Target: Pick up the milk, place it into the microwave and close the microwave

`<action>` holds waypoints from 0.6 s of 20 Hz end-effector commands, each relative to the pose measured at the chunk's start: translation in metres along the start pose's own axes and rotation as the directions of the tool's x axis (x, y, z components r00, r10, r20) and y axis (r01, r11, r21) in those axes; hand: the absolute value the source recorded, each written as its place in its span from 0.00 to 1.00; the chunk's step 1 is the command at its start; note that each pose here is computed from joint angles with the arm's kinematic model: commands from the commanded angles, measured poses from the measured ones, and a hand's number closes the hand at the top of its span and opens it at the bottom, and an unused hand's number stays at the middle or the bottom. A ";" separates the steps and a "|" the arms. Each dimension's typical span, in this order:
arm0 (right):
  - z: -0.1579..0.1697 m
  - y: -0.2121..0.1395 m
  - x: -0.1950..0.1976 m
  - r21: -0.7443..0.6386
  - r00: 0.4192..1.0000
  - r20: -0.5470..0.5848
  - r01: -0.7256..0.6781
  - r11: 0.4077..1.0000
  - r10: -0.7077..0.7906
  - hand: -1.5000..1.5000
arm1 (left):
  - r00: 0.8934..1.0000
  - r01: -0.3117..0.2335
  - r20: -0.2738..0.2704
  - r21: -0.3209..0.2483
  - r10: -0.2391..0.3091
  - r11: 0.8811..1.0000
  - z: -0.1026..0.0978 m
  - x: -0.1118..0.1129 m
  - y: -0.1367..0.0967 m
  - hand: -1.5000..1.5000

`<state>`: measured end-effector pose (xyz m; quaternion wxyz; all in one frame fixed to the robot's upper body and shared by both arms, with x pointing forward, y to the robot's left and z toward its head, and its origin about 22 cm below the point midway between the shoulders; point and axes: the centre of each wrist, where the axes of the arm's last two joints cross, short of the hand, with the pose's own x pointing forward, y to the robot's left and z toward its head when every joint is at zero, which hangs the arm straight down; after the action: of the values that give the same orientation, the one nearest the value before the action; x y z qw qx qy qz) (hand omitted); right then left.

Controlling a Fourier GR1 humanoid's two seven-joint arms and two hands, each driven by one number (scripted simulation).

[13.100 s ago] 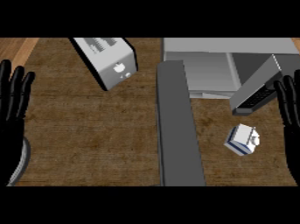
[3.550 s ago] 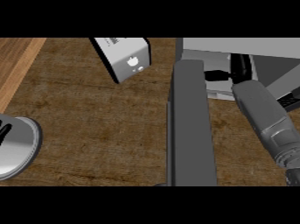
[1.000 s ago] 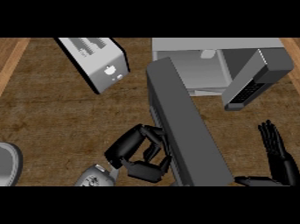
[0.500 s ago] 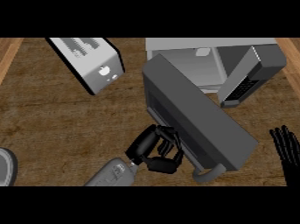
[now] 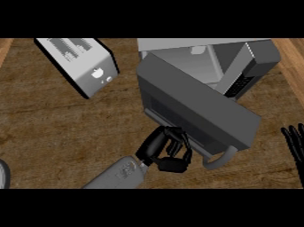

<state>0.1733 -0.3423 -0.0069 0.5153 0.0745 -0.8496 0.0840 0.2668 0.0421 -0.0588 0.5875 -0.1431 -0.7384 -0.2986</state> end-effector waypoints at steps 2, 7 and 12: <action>-0.018 0.005 0.018 0.088 0.998 0.036 0.048 0.995 -0.052 0.00 | 0.999 -0.038 0.038 0.041 0.036 0.998 -0.004 0.003 -0.008 1.00; -0.023 -0.004 0.032 0.158 0.999 0.029 0.038 0.987 -0.043 0.00 | 0.993 -0.090 0.089 0.110 0.080 0.990 -0.027 0.030 -0.005 1.00; -0.036 -0.010 0.047 0.196 0.999 0.054 -0.002 0.981 -0.009 0.00 | 0.990 -0.107 0.116 0.271 0.078 0.957 -0.034 0.035 0.001 1.00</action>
<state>0.1807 -0.3436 0.0373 0.4931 0.1238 -0.8493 0.1421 0.2775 0.0232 -0.0330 0.5814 -0.1276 -0.7784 -0.1993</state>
